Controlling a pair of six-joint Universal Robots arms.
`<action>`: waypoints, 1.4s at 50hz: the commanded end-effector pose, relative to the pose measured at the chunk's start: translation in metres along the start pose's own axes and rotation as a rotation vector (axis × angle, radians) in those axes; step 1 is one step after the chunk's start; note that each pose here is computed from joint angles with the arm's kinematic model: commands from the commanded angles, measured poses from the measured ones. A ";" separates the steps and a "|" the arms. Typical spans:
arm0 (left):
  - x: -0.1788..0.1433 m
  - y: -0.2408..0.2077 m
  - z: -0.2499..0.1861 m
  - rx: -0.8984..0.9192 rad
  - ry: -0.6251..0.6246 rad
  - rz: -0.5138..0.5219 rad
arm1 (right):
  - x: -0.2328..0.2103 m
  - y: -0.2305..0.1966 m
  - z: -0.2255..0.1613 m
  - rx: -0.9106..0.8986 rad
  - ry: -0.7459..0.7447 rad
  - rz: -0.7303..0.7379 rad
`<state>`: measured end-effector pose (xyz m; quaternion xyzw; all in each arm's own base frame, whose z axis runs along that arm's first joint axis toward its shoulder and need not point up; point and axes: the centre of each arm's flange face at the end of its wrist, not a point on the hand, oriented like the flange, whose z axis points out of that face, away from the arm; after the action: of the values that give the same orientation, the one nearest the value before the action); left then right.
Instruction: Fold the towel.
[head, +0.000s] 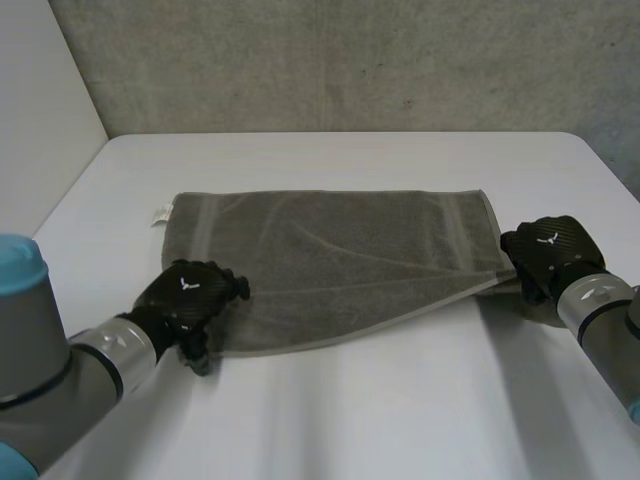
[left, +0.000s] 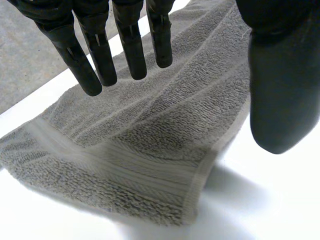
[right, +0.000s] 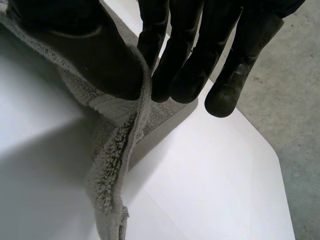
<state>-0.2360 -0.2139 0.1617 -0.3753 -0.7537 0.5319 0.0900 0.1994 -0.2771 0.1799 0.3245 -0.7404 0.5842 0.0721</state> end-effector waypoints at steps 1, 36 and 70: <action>0.012 0.006 0.002 0.022 -0.001 -0.025 | -0.002 0.001 0.000 0.003 -0.004 -0.003; 0.005 0.029 0.034 -0.019 -0.098 -0.009 | -0.002 0.007 0.000 -0.002 0.001 -0.003; -0.061 0.021 0.052 0.025 -0.395 0.043 | 0.000 0.006 0.001 0.009 0.013 -0.005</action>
<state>-0.2145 -0.2853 0.1341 -0.2870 -0.7447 0.5996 -0.0595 0.1961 -0.2769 0.1745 0.3225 -0.7367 0.5894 0.0767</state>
